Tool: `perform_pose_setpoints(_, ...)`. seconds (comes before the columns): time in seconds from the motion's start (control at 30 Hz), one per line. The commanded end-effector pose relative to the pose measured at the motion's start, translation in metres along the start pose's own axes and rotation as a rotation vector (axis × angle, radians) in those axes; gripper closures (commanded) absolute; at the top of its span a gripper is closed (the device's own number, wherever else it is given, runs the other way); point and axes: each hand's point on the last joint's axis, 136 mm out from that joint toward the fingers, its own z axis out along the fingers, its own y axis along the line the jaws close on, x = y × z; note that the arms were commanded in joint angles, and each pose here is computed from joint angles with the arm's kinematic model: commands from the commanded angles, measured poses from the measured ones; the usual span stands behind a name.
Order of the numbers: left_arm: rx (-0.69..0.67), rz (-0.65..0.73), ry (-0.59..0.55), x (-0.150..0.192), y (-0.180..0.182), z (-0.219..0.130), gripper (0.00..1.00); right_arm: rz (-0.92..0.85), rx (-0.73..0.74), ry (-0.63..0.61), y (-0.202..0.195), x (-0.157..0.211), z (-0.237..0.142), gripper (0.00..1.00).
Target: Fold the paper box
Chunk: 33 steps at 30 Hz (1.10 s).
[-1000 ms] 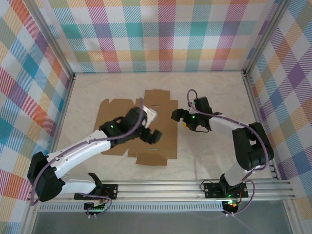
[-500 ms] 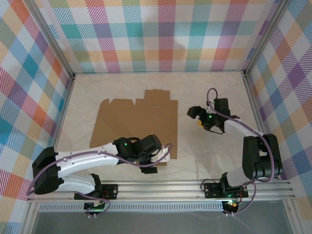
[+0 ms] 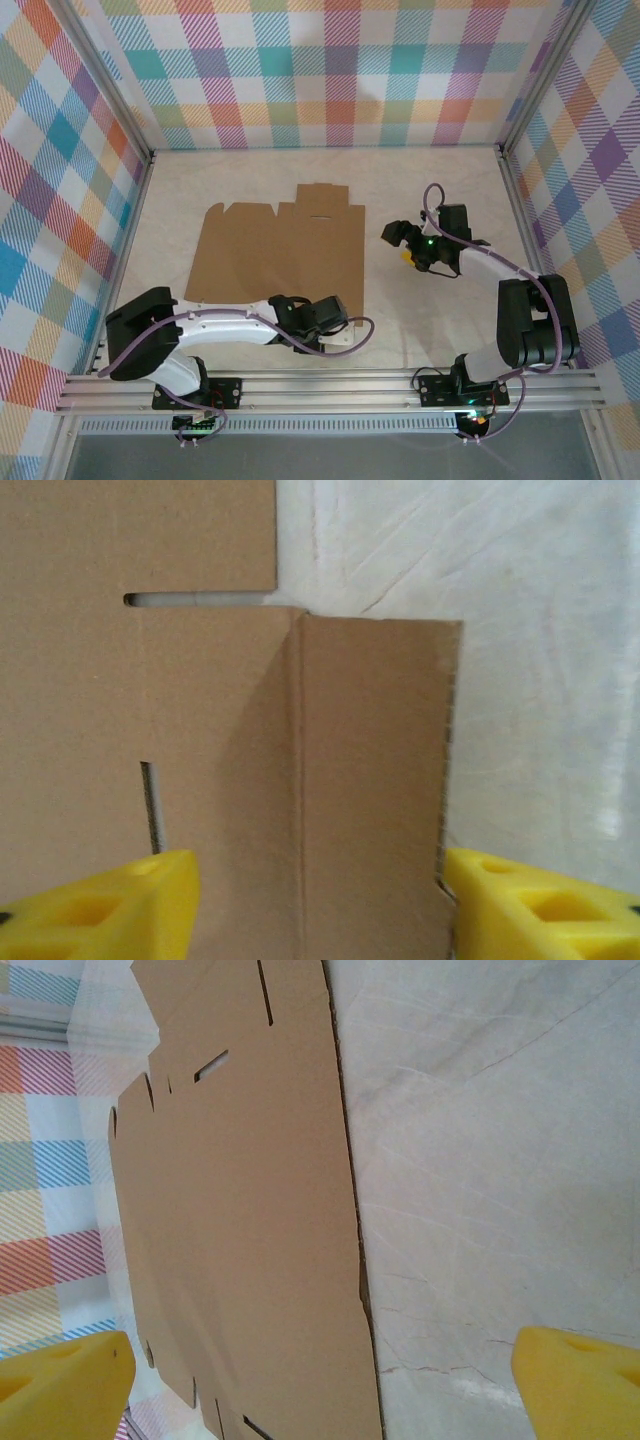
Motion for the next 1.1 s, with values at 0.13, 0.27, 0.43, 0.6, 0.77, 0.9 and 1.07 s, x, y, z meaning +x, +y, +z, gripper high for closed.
perform_pose_setpoints(0.13,-0.118,0.008,0.025,0.002,0.012,0.008,0.64,0.015,-0.021,0.004,0.0,0.005,-0.003,0.03)
perform_pose_setpoints(0.27,-0.142,-0.091,-0.056,-0.01,0.019,-0.002,0.83,0.012,-0.032,0.0,0.003,0.006,-0.005,0.03)
perform_pose_setpoints(0.43,-0.184,-0.214,-0.165,-0.02,0.026,-0.008,1.0,0.007,-0.074,-0.006,0.004,0.012,-0.005,0.03)
perform_pose_setpoints(0.6,-0.217,-0.298,-0.333,-0.036,0.034,-0.024,1.0,-0.01,-0.186,0.028,0.016,0.017,0.001,0.08)
perform_pose_setpoints(0.77,-0.215,-0.302,-0.38,-0.036,0.033,-0.027,1.0,-0.061,-0.295,0.053,0.037,0.013,0.006,0.2)
perform_pose_setpoints(0.9,-0.206,-0.296,-0.398,-0.036,0.032,-0.031,1.0,-0.1,-0.316,0.084,0.047,0.012,0.017,0.26)
perform_pose_setpoints(1.07,-0.189,-0.301,-0.418,-0.038,0.031,-0.034,1.0,-0.09,-0.34,0.121,0.054,0.011,0.034,0.38)
